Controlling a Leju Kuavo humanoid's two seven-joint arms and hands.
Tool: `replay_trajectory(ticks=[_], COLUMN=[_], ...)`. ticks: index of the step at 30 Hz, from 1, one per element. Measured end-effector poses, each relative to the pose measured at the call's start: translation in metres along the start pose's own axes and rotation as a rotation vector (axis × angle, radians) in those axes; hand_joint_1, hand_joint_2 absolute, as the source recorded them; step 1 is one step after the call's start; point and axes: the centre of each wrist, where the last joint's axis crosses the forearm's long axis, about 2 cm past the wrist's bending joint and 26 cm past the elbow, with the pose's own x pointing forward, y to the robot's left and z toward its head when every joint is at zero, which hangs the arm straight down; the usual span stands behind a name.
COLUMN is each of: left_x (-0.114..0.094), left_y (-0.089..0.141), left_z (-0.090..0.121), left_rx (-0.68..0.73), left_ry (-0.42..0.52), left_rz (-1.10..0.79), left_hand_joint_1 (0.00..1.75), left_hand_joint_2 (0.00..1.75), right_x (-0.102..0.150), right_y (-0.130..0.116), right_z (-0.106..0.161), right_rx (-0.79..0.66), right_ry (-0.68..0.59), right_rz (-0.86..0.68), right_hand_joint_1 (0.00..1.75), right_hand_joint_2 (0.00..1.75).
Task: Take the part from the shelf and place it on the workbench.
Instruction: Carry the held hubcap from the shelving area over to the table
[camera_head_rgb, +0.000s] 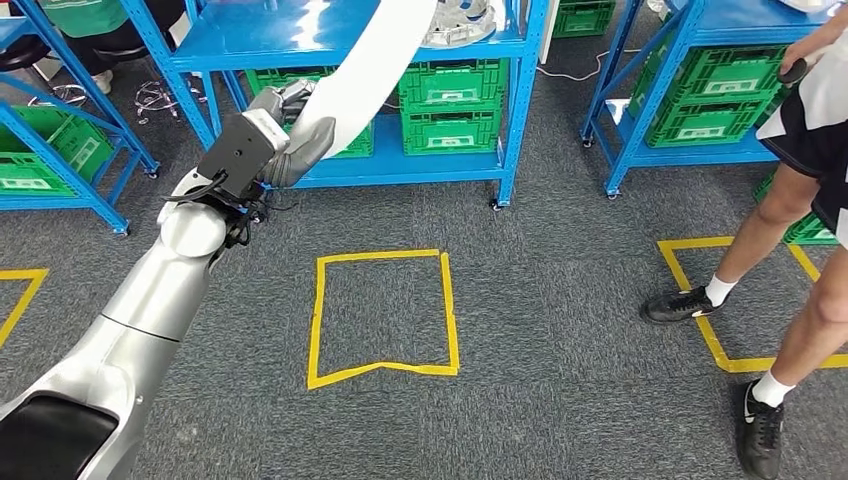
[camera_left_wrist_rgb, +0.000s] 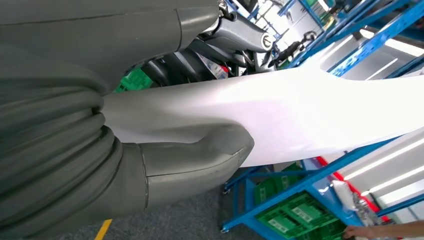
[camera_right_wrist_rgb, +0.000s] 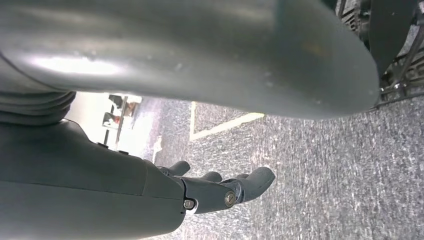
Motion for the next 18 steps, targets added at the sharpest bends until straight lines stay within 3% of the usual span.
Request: replay_trajectory(ticks=[18], left_x=[-0.0057], left_y=[0.0002], left_z=[0.0025], left_rx=[0.021], left_ry=[0.027], left_rz=[-0.011], left_hand_joint_1=[1.75], left_hand_joint_2=[1.75], right_x=[0.0003], right_y=[0.0000], right_z=[0.0001], right_rx=[-0.005], right_ry=[-0.006], right_rz=[0.019], right_hand_joint_1=[0.00], right_hand_joint_2=[0.00])
